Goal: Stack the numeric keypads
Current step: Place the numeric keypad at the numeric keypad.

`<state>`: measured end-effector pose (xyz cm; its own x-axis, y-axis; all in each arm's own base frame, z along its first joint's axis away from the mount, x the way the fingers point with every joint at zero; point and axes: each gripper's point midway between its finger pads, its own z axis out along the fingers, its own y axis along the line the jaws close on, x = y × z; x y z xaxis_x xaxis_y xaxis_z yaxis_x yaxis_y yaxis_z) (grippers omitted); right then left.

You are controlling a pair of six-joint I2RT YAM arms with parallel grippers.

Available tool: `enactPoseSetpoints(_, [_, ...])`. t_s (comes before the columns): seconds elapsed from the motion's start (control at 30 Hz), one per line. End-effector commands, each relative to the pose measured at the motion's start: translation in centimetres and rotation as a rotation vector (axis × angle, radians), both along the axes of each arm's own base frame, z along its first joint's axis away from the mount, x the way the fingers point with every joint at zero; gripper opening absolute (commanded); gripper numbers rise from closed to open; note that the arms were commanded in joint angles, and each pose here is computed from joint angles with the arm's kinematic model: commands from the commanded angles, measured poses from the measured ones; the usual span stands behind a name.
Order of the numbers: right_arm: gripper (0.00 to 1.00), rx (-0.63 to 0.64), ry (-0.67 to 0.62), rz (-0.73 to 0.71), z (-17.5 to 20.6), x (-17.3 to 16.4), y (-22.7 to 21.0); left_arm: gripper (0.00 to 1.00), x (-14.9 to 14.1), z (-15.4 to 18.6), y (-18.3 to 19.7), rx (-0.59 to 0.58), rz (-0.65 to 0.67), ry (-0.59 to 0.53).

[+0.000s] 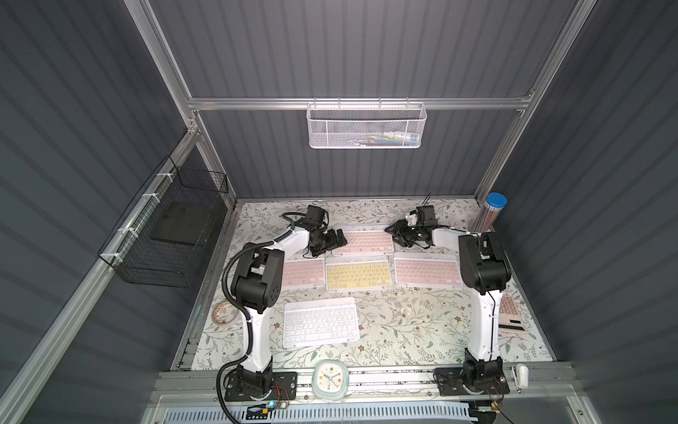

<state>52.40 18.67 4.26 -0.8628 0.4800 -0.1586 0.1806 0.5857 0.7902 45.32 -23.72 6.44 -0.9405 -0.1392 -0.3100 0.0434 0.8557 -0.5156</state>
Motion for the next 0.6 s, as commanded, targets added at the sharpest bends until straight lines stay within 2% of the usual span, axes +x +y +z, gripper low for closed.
enactPoseSetpoints(0.0, [0.52,0.011,-0.044,0.018,1.57,0.73,0.54,1.00,-0.05,0.30,-1.39,-0.056,-0.028,0.018])
enactPoseSetpoints(0.57, [0.53,0.007,-0.050,0.026,1.83,1.44,0.67,1.00,0.50,0.18,-2.17,-0.083,-0.038,0.026])
